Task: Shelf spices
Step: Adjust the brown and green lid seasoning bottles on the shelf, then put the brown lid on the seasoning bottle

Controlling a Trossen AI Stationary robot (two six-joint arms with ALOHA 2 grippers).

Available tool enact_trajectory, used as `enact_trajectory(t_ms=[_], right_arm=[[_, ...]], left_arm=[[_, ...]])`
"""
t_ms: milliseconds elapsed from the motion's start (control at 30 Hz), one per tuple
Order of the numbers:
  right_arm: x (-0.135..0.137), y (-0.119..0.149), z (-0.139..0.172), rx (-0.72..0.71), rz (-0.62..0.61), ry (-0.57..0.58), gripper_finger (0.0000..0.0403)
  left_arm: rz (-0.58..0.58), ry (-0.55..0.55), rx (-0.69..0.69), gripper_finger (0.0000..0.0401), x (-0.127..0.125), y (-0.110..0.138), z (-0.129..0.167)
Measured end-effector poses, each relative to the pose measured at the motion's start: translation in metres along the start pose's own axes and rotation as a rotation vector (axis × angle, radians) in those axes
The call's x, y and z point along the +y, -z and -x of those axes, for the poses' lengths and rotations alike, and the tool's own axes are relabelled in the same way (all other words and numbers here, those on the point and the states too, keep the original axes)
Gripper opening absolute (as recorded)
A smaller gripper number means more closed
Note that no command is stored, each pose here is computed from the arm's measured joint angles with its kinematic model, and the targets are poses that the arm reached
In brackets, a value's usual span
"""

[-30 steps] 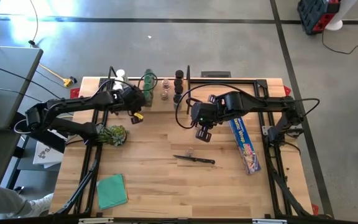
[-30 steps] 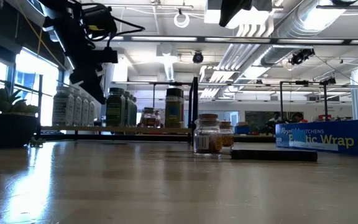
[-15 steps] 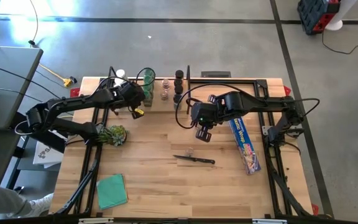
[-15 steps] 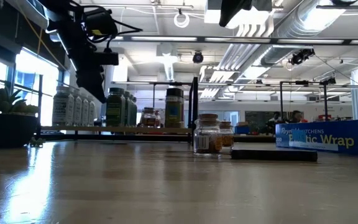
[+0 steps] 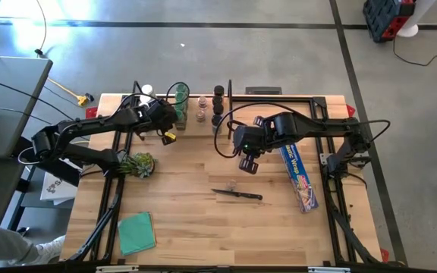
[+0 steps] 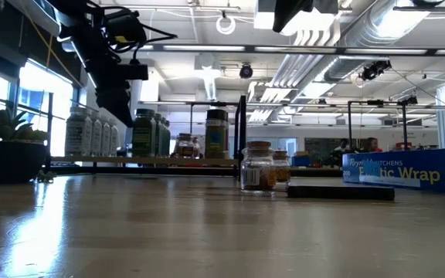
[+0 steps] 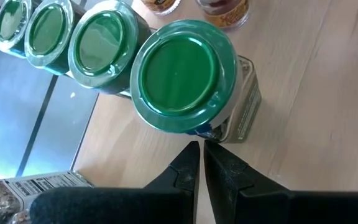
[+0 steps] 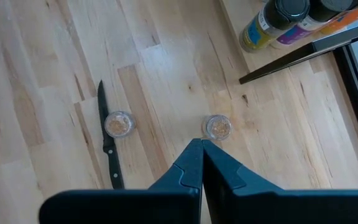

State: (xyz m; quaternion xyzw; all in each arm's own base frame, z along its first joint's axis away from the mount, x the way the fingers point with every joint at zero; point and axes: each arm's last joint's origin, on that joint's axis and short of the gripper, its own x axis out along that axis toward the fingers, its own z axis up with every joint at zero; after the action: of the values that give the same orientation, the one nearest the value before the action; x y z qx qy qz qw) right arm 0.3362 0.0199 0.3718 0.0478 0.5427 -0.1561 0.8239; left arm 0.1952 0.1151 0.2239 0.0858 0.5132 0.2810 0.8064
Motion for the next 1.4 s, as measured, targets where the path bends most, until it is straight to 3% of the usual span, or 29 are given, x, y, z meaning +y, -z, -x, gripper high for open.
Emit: enact_trajectory(t_ms=[367,500,667,800,867,1100,1400], right_arm=[[0.000,0.000,0.000,-0.001,-0.003,0.000,0.0000],[0.000,0.000,0.000,0.000,-0.002,0.000,0.0000],[0.000,0.001,0.000,0.010,0.003,0.003,0.0000],[0.000,0.002,-0.002,0.025,0.027,0.009,0.0000],[0.000,0.005,-0.009,0.055,0.027,0.019,0.0002],[0.003,0.023,-0.048,0.196,-0.078,0.031,0.0049],[0.036,0.052,-0.075,0.233,-0.209,0.089,0.0138]], left_arm=[[-0.001,0.005,-0.016,0.0019,0.000,-0.001,0.000],[-0.018,-0.051,0.019,0.0019,0.002,0.002,0.003],[0.024,-0.055,-0.033,0.0019,0.004,0.007,0.025],[0.093,-0.027,-0.172,0.0019,0.003,0.011,0.057],[0.132,0.050,-0.287,0.0019,0.002,0.012,0.074],[0.160,0.506,-0.692,0.0019,-0.011,-0.002,0.114],[0.055,0.734,-0.845,0.0019,-0.047,-0.023,0.130]])
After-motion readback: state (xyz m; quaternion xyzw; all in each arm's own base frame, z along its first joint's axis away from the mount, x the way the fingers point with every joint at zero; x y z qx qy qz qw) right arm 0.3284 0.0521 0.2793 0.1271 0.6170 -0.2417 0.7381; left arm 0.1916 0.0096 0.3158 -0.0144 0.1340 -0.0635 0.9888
